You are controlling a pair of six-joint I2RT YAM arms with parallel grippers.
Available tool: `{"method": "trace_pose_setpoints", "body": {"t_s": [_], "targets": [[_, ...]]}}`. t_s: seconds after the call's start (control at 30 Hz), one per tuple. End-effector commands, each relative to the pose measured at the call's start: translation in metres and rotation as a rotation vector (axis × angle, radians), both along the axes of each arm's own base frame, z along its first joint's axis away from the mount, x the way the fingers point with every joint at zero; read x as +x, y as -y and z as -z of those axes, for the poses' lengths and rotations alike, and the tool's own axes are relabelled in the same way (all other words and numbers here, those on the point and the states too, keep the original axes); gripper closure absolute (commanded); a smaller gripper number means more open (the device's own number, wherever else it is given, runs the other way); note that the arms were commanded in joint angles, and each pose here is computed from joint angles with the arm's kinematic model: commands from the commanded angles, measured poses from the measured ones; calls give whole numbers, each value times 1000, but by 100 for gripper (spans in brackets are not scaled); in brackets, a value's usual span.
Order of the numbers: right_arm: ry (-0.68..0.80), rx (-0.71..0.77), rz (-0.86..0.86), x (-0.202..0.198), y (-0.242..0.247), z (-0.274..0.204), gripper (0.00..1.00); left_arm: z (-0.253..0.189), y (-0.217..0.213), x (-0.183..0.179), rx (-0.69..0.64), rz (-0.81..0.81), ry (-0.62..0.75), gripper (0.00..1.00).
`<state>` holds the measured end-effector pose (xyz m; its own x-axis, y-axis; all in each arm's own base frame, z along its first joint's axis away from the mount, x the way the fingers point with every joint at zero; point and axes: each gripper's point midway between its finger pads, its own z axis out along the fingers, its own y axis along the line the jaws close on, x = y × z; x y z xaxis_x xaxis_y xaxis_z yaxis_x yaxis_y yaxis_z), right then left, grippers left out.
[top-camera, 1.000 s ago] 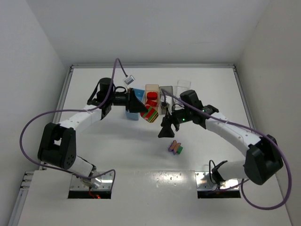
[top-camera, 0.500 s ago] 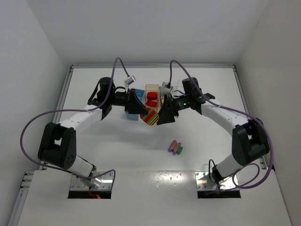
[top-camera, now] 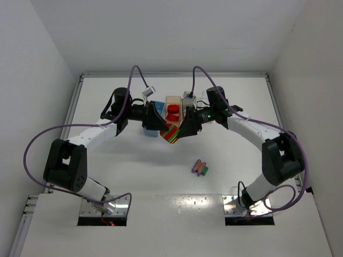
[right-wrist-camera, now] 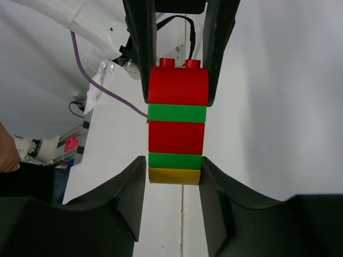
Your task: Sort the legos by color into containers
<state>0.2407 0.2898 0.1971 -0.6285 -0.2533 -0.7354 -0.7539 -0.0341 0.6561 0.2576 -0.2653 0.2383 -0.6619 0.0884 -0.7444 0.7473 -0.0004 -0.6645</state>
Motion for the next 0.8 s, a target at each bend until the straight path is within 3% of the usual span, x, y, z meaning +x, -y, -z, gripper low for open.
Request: {"method": "trace_pose_setpoints", "body": {"t_s": [0.0,0.13,0.2,0.33,0.37,0.53,0.77], "targets": [[74,62,-39,4,-7,-19,58,-13,5,-1,-24,38,89,62],[74,64,-38,7,-8,-20,71,-12,4,-3,-19,40,90,62],[74,64,-38,7,-8,-20,83,-11,4,-2,-14,30,90,63],[69,60,-51,-2,-4,-17,97,-12,-4,19,-4,-78,101,66],[70,50,-58,-5,-2,-12,97,-22,-3,23,-35,-97,168,67],[80,32,-68,-20,9,-5,100,-42,-27,57,-109,-299,119,71],[77,-16,-40,-26,25,10,100,-63,-42,82,-138,-397,165,73]]}}
